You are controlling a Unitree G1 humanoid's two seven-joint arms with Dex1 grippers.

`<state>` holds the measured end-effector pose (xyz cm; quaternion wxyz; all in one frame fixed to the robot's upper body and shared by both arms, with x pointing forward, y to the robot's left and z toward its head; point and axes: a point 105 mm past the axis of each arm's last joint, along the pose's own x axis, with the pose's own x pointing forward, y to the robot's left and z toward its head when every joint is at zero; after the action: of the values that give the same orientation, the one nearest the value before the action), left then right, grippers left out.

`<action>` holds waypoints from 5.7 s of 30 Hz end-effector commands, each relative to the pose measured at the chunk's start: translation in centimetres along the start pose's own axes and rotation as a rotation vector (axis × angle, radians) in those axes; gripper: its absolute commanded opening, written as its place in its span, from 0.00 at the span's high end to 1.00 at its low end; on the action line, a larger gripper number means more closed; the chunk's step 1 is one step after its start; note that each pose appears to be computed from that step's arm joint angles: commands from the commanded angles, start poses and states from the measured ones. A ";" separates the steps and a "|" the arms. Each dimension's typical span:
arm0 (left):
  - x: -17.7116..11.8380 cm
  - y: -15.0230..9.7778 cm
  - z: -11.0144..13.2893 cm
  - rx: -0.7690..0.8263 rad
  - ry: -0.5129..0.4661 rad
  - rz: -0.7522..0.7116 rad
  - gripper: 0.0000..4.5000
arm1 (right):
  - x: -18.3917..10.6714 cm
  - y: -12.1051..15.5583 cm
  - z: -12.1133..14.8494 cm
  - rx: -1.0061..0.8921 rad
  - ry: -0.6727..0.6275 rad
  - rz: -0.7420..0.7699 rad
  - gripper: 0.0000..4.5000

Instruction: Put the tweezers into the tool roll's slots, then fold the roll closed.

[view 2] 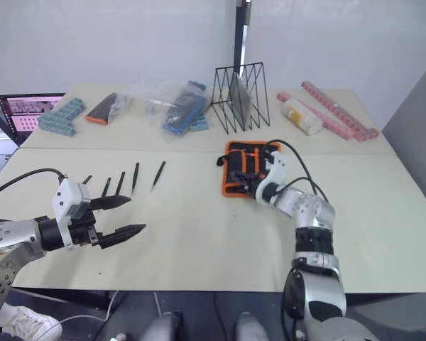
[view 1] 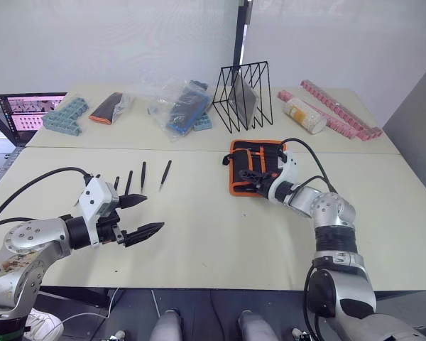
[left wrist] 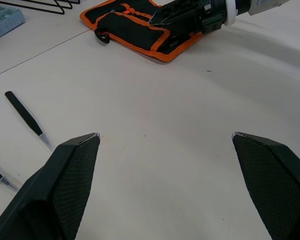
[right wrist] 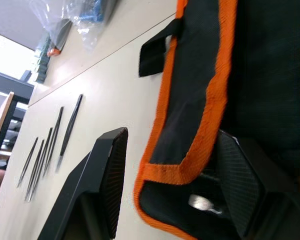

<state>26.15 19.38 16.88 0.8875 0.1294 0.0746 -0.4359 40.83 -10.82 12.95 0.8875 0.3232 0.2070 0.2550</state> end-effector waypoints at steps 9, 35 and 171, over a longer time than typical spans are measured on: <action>0.2 -0.2 1.0 0.044 -0.023 -0.012 0.00 | 0.3 -0.6 2.3 -0.040 -0.137 -0.058 0.96; -0.5 0.0 0.1 0.047 0.009 -0.011 0.00 | 1.1 8.0 -3.9 -0.614 0.308 0.408 1.00; 13.5 1.7 -4.5 0.844 0.352 -0.757 1.00 | -7.4 8.2 -5.0 -0.684 0.305 0.542 0.00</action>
<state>36.15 10.77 11.24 0.5375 0.5023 0.0453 -0.6759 29.37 -7.14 15.82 0.7968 0.0013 0.1598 0.5827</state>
